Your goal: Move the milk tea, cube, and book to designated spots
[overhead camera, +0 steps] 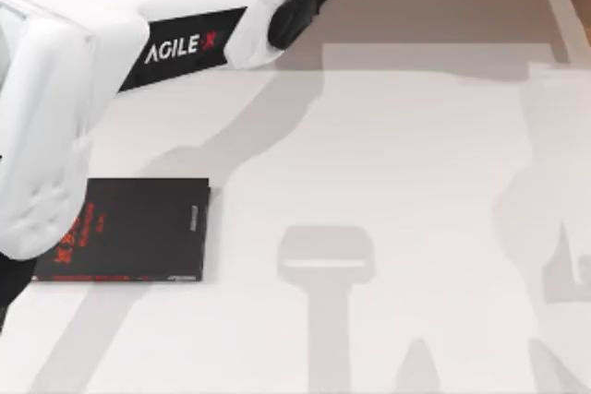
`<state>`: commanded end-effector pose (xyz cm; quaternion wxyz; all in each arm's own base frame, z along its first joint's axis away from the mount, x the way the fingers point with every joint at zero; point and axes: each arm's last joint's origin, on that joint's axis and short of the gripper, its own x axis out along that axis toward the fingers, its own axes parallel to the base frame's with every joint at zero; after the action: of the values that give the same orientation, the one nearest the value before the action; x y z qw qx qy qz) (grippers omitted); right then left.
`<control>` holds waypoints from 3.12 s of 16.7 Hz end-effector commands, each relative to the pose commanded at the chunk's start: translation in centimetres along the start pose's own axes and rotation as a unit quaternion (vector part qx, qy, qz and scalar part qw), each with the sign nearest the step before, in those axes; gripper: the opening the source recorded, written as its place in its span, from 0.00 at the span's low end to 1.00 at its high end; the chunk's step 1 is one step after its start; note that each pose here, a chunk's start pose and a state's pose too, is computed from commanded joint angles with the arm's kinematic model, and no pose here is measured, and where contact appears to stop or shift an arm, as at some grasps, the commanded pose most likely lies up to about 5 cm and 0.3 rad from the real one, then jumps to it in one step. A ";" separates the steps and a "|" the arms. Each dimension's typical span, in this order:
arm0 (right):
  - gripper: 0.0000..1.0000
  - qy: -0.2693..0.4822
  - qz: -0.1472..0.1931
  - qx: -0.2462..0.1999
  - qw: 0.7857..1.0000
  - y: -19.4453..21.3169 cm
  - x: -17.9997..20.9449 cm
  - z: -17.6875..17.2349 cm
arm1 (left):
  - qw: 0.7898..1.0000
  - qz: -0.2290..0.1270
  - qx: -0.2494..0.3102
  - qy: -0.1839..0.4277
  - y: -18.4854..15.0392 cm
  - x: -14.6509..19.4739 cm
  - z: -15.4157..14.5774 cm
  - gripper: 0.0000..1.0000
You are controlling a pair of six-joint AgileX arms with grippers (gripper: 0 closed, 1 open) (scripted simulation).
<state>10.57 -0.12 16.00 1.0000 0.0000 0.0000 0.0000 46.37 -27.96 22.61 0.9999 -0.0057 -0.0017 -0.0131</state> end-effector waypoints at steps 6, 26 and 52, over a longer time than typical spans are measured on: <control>1.00 0.000 0.000 0.000 1.000 0.0 0.0 0.0 | 1.000 -0.002 0.000 -0.001 -0.2 -0.1 0.1 0.00; 1.00 0.000 0.000 0.000 1.000 0.0 0.0 0.0 | 0.999 -0.044 0.006 0.005 1.0 -8.7 0.0 0.00; 1.00 0.000 0.000 0.000 1.000 0.0 0.0 0.0 | 1.000 -0.001 0.003 0.004 38.0 -13.8 -9.6 0.00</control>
<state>10.57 -0.12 16.00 1.0000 0.0000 0.0000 0.0000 33.65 10.23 12.54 0.9999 -0.0026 0.0024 -0.0145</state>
